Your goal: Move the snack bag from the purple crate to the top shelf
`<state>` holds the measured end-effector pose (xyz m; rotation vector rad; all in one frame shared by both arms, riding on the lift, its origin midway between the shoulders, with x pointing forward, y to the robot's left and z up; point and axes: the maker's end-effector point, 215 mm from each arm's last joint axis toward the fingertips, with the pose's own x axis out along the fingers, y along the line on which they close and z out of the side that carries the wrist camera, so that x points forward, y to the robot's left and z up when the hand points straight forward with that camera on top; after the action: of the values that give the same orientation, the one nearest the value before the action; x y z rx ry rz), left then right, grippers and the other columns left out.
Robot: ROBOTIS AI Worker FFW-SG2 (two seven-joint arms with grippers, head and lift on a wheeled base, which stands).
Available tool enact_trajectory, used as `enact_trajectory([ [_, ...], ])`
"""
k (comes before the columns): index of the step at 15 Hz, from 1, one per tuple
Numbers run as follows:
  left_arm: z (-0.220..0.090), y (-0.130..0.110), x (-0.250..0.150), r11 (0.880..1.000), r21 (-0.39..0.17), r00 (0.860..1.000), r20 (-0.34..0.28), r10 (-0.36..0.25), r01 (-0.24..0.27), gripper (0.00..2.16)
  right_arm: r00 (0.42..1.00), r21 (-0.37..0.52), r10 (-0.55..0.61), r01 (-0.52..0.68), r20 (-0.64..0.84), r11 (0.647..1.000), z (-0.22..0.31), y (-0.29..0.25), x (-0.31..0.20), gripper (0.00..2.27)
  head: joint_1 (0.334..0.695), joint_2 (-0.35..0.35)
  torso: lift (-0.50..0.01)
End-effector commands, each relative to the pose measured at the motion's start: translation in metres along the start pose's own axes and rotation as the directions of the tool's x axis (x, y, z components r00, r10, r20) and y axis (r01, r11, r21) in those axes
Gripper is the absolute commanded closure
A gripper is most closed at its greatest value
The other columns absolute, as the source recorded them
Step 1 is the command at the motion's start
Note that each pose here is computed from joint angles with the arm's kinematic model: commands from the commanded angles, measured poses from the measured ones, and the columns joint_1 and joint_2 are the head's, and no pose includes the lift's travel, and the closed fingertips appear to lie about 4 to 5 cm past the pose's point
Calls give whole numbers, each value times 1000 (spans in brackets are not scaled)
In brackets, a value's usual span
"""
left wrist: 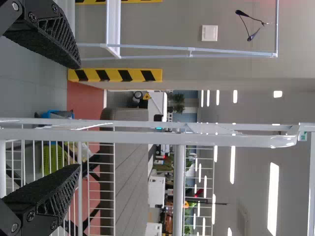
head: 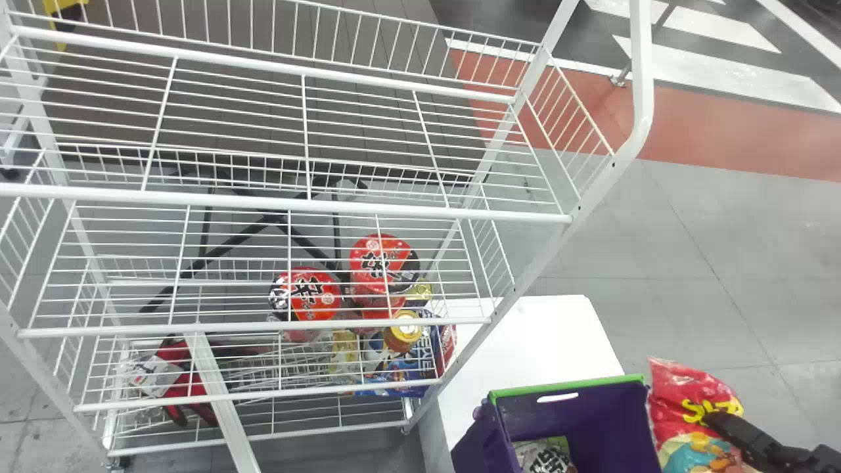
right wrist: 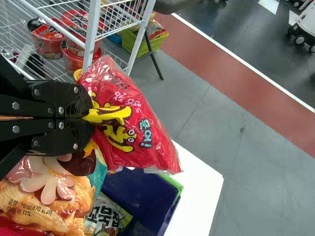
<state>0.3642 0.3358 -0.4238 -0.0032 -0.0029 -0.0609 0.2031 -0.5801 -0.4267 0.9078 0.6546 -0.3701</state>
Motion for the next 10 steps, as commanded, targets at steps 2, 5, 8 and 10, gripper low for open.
enact_trajectory([
  [2, -1, 0, -1, 1000, 0, 1000, -2, 0, 0, 103, 1000, 3, 2, -2, -1, 1000, -1, 0, -1, 1983, 695, -350, -154],
  [5, -1, 0, -1, 1000, 0, 1000, -2, -1, 1, 103, 1000, 7, 9, -9, -1, 1000, -1, 0, -1, 1983, 695, -350, -142],
  [8, -1, 0, -2, 1000, 0, 1000, -4, -1, 1, 103, 1000, 10, 8, -8, -4, 1000, -3, -2, -2, 1983, 695, -350, -130],
  [10, -1, 0, -2, 1000, 0, 1000, -1, -1, 1, 103, 1000, 10, 11, -11, -5, 1000, -3, -1, -2, 1983, 695, -350, -121],
])
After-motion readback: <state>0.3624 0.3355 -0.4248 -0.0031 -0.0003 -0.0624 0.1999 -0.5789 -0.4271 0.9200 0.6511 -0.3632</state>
